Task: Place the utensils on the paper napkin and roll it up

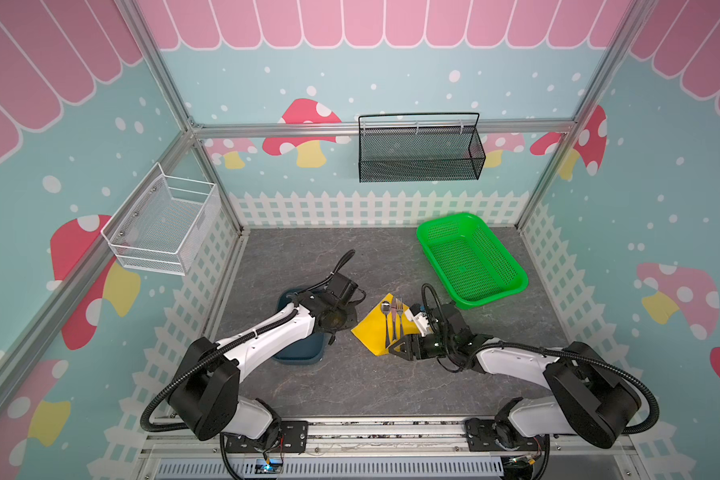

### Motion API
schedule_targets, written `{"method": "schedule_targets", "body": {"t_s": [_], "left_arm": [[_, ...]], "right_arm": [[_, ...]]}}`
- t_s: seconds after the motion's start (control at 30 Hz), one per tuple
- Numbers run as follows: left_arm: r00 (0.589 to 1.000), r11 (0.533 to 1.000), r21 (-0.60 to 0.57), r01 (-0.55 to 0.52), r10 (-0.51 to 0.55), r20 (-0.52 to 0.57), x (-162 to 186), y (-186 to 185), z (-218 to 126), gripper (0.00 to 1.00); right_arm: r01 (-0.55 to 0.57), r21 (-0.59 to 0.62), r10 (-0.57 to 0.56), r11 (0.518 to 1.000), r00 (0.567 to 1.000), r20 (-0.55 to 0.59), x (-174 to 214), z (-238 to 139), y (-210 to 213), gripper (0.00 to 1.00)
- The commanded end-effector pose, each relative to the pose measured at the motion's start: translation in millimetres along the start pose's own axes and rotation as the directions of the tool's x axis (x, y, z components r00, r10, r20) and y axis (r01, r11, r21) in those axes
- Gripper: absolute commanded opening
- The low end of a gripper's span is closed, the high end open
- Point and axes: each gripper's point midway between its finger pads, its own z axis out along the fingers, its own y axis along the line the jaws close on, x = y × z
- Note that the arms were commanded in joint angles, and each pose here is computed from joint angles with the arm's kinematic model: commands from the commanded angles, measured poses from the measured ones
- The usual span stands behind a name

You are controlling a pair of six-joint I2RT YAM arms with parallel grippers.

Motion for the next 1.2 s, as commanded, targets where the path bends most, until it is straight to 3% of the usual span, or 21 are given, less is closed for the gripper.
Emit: {"method": "schedule_targets", "body": {"t_s": [0.0, 0.23, 0.43, 0.53, 0.87, 1.17], "left_arm": [[1.0, 0.998, 0.056, -0.021, 0.02, 0.008, -3.8, -18.9, -6.7, 0.29], [0.998, 0.989, 0.14, -0.047, 0.052, -0.031, 14.9, -49.2, -6.1, 0.2], [0.995, 0.976, 0.211, -0.047, 0.064, -0.075, 35.0, -72.1, -0.2, 0.11], [0.992, 0.967, 0.251, -0.05, 0.077, -0.098, 44.5, -84.5, 2.6, 0.09], [0.967, 0.936, 0.345, -0.063, 0.144, -0.213, 84.5, -119.2, 26.8, 0.06], [0.965, 0.969, 0.238, -0.064, 0.121, -0.234, 95.3, -103.7, 61.6, 0.04]], "right_arm": [[0.021, 0.035, -0.022, 0.999, 0.999, 0.035, -12.5, 3.8, -4.6, 0.67], [-0.019, 0.113, 0.01, 0.993, 0.997, 0.08, -29.7, 10.1, -21.5, 0.62], [-0.06, 0.172, 0.042, 0.983, 0.994, 0.102, -34.2, 11.3, -38.7, 0.41], [-0.075, 0.194, 0.057, 0.978, 0.994, 0.097, -30.8, 10.5, -45.8, 0.35], [-0.082, 0.23, 0.063, 0.97, 0.994, 0.089, -23.8, 7.2, -57.0, 0.3], [-0.075, 0.242, 0.053, 0.967, 0.994, 0.095, -24.0, 2.0, -56.7, 0.3]]}}
